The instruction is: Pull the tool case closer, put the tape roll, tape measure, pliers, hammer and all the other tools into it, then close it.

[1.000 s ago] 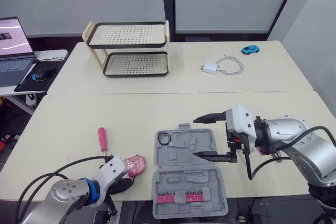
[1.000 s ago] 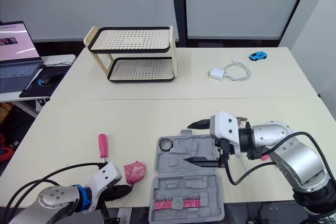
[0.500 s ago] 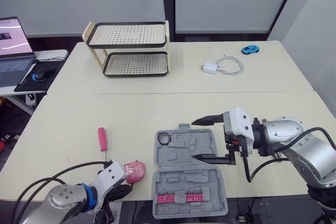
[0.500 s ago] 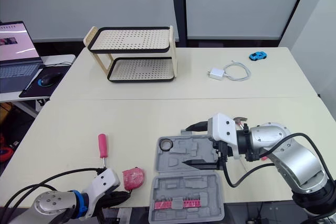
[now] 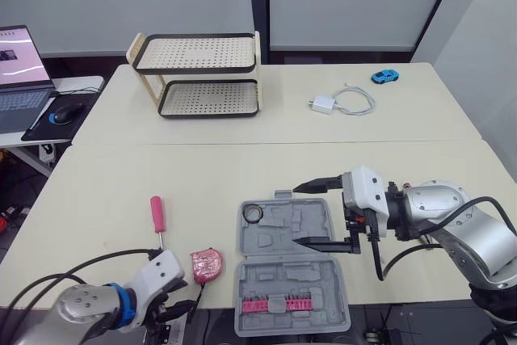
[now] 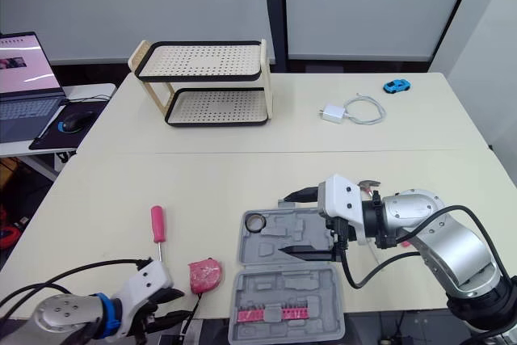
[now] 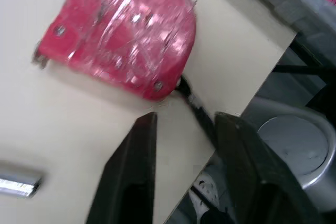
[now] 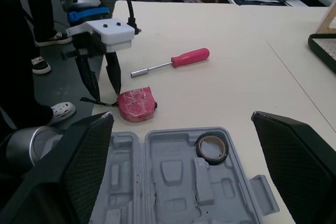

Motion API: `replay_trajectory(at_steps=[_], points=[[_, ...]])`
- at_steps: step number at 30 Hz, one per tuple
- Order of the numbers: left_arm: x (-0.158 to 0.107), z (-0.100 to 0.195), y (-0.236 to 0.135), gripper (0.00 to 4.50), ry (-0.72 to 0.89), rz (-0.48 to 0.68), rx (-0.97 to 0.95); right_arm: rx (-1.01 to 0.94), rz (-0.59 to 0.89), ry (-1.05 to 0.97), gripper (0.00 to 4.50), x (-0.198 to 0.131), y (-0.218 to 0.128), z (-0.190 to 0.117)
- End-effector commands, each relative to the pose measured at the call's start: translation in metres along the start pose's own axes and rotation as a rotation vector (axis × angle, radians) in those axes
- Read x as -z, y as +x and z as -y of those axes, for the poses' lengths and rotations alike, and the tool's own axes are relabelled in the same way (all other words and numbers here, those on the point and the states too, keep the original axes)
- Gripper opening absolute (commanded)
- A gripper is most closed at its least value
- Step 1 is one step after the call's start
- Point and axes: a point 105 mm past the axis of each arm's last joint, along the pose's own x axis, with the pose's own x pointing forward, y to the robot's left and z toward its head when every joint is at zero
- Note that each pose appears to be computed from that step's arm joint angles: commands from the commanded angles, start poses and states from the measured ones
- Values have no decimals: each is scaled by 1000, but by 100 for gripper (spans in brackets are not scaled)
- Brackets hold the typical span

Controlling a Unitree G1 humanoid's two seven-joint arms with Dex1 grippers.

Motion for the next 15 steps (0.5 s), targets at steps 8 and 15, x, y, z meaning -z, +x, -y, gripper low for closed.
replay_trajectory(at_steps=[8, 15], points=[[-43, -21, -56, 447, 199, 156, 83, -26, 38, -53, 450, -7, 3, 0], [-34, -33, -50, 447, 356, 343, 111, -76, 46, -38, 450, -10, -3, -3]])
